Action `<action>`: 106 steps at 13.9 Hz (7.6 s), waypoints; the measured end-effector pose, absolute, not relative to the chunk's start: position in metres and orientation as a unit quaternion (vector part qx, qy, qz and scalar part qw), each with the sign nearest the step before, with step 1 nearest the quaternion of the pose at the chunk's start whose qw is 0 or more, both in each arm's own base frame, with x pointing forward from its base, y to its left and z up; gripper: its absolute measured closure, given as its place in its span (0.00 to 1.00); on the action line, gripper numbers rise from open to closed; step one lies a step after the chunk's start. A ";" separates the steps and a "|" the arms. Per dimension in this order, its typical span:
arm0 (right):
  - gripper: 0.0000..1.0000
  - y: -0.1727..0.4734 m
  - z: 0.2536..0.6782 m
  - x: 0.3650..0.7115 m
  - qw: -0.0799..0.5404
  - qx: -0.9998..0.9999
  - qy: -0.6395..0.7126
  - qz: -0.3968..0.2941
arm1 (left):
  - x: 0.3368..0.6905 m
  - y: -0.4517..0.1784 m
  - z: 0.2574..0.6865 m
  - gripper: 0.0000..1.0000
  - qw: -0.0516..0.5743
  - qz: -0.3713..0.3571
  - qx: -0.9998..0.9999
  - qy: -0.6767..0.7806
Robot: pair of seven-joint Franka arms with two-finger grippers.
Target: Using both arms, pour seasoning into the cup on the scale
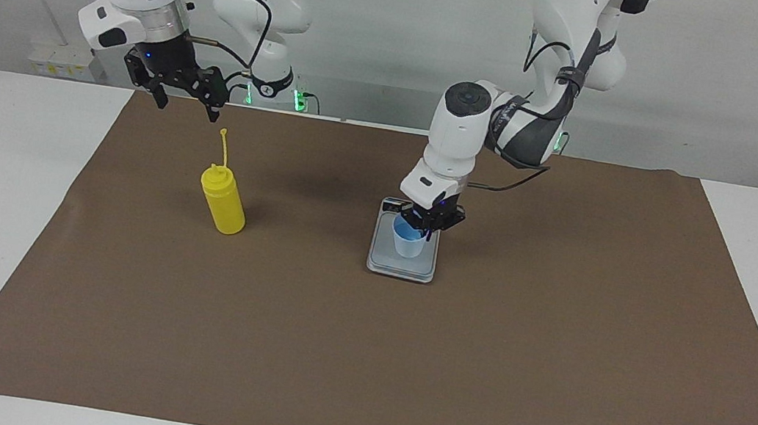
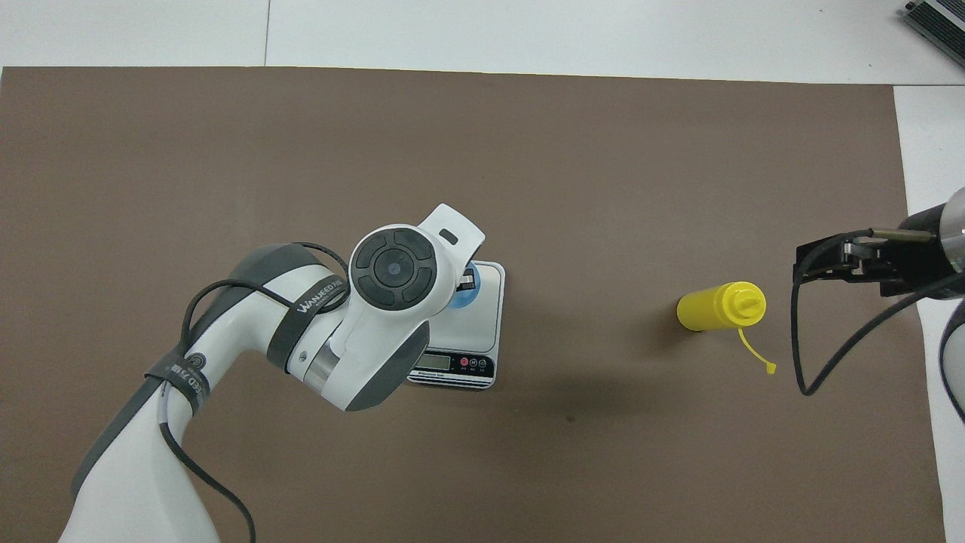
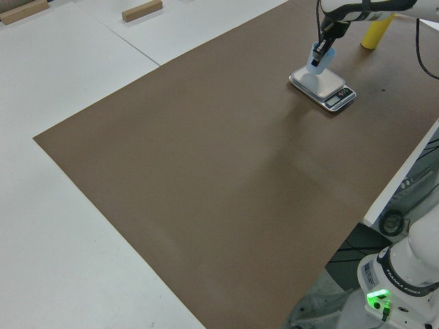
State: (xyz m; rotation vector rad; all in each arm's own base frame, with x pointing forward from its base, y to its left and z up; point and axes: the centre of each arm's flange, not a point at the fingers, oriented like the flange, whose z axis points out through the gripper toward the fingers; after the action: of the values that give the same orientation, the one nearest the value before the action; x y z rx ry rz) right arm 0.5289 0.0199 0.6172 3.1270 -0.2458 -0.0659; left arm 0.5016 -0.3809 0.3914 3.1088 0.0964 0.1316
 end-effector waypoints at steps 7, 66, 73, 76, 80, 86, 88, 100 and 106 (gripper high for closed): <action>0.00 0.014 0.617 0.529 0.002 0.996 -0.084 -0.022 | 0.517 -0.364 0.406 0.73 0.017 0.054 0.997 0.051; 0.42 0.296 0.464 0.606 -0.028 0.736 -0.666 0.115 | 0.543 -0.011 0.630 0.00 0.014 0.013 0.996 -0.089; 0.42 0.361 0.429 0.591 0.080 0.782 -0.561 0.261 | 0.543 -0.011 0.630 0.00 0.014 0.013 0.996 -0.089; 0.42 0.398 0.422 0.573 0.096 0.772 -0.525 0.345 | 0.543 -0.011 0.630 0.00 0.014 0.012 0.996 -0.089; 0.42 0.410 0.418 0.559 0.139 0.759 -0.482 0.415 | 0.543 -0.011 0.627 0.00 0.015 0.010 0.996 -0.089; 0.42 0.408 0.419 0.565 0.161 0.737 -0.423 0.502 | 0.543 0.001 0.626 0.00 0.014 0.009 0.997 -0.077; 0.42 0.415 0.416 0.560 0.163 0.735 -0.398 0.524 | 0.543 -0.001 0.625 0.00 0.014 0.007 0.997 -0.079; 0.42 0.426 0.374 0.520 0.140 0.742 -0.368 0.542 | 0.543 -0.029 0.625 0.00 0.014 0.007 0.995 -0.102; 0.42 0.425 0.374 0.519 0.125 0.743 -0.373 0.541 | 0.543 -0.018 0.625 0.00 0.014 0.007 0.996 -0.093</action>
State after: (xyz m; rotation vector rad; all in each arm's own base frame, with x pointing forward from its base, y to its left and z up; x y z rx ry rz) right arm 0.5190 0.4253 0.3742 2.1655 -1.0883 1.5767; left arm 0.5430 -0.0182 0.6248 3.1004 -0.2893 0.0214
